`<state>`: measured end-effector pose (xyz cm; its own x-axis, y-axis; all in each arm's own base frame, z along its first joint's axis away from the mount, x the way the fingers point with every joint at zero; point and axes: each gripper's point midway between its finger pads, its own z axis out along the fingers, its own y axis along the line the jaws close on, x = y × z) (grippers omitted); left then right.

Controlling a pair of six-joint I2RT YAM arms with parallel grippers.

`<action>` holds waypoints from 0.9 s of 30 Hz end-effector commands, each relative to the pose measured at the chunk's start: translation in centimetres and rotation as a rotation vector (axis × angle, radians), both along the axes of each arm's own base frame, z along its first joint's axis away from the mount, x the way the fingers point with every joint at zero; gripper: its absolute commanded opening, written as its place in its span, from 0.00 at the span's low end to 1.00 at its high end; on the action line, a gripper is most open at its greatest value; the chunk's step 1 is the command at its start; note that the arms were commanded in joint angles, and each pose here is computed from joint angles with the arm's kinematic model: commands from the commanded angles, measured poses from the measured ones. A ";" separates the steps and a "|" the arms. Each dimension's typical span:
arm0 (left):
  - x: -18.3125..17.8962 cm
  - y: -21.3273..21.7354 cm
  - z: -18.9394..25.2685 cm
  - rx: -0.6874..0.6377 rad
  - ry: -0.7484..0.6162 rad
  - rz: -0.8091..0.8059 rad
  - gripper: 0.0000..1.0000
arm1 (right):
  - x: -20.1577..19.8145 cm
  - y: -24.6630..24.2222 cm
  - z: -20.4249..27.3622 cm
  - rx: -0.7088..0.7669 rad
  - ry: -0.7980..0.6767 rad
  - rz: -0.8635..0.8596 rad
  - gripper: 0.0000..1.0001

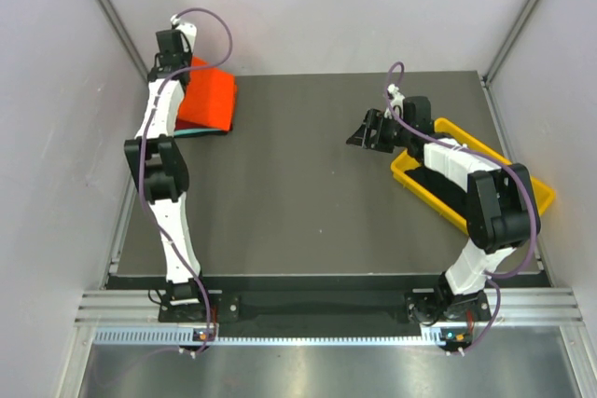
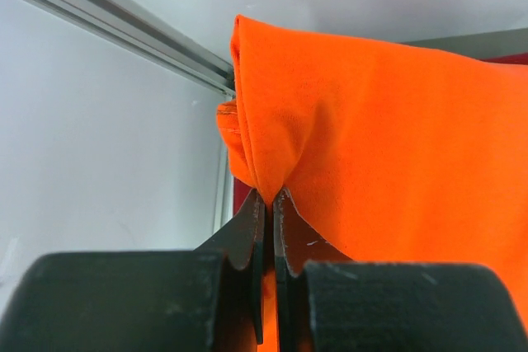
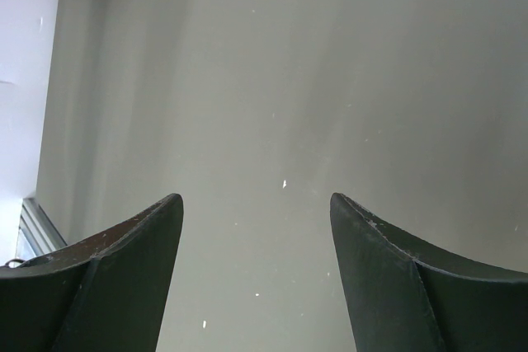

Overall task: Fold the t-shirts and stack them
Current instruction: Neatly place the folded tshirt to the corner

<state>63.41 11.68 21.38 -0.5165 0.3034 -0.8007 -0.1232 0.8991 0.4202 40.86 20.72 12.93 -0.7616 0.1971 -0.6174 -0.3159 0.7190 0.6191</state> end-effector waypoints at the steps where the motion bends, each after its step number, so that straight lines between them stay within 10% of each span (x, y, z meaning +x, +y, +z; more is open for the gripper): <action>1: 1.4 1.8 0.7 0.011 -0.093 0.048 0.00 | 0.8 0.6 1.2 -0.002 -0.069 0.015 0.72; 27: 0.5 6.3 -5.8 -0.031 -0.027 0.230 0.02 | 1.1 0.7 0.4 -0.005 -0.052 0.016 0.73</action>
<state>63.87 15.94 14.48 -0.5823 0.1954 -0.7892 -0.2474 0.8821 0.4009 41.01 20.66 11.92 -0.7726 0.1955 -0.6040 -0.3002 0.7258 0.6190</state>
